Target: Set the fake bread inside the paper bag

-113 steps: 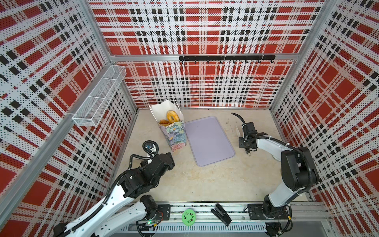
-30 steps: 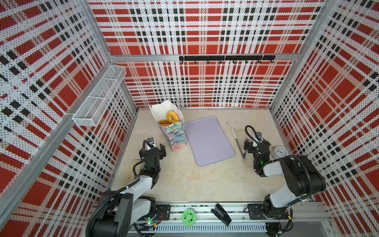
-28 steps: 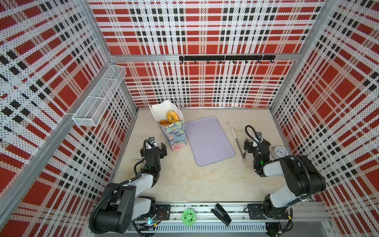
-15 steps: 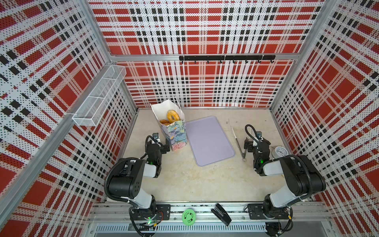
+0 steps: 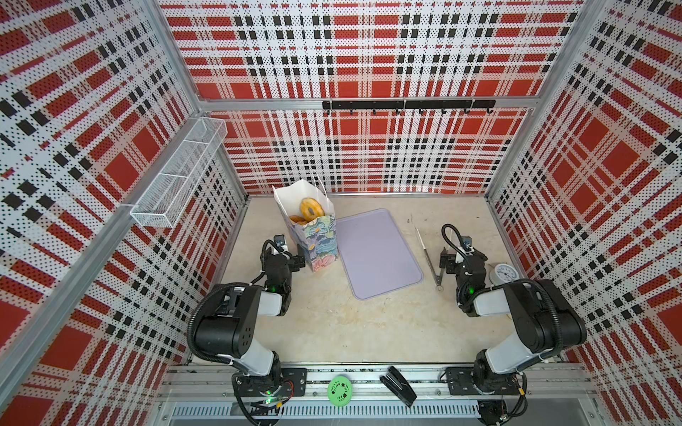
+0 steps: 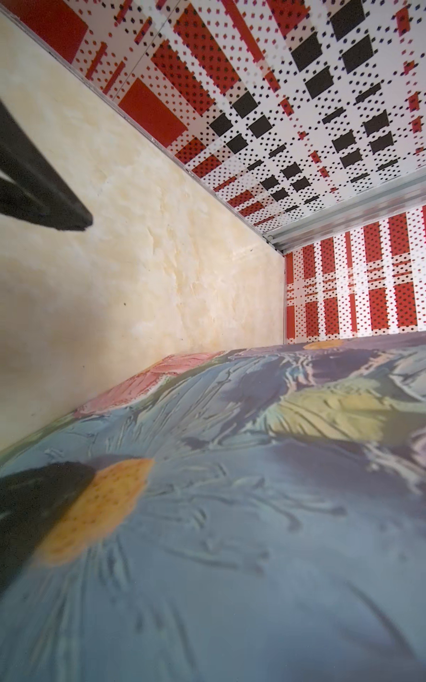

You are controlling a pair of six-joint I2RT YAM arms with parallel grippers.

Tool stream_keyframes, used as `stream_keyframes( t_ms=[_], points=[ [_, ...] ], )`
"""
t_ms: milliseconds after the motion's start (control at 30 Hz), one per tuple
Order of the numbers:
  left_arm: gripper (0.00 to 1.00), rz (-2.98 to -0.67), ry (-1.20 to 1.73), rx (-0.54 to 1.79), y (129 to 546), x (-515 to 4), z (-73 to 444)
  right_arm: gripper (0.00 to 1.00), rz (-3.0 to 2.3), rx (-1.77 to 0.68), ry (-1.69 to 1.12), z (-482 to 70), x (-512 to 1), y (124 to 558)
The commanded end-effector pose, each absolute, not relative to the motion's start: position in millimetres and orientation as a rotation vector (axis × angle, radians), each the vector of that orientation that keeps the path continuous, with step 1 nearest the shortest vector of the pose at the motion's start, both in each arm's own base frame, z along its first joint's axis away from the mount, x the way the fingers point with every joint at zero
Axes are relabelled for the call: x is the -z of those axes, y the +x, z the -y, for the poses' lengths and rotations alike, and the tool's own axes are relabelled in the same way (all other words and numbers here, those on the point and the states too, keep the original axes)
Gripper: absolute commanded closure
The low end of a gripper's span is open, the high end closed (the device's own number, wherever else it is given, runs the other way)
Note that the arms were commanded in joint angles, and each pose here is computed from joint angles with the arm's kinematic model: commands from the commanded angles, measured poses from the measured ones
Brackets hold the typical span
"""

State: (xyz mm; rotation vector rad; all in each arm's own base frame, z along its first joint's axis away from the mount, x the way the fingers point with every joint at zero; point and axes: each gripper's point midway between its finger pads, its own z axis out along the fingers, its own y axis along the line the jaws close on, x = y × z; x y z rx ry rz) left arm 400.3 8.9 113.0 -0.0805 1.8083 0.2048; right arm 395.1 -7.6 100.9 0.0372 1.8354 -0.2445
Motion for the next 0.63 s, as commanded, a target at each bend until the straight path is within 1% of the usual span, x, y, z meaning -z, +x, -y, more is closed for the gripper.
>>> stream_keyframes(
  t_ms=[0,600],
  points=[
    [0.01,-1.784,-0.078,-0.211,404.4,-120.4,-7.1,0.00,-1.782,0.236,0.056,8.7,-115.0,401.2],
    [0.01,-1.784,-0.077,-0.208,404.5,-120.5,-7.4,0.00,-1.780,0.239,0.058,9.2,-115.2,400.8]
  ],
)
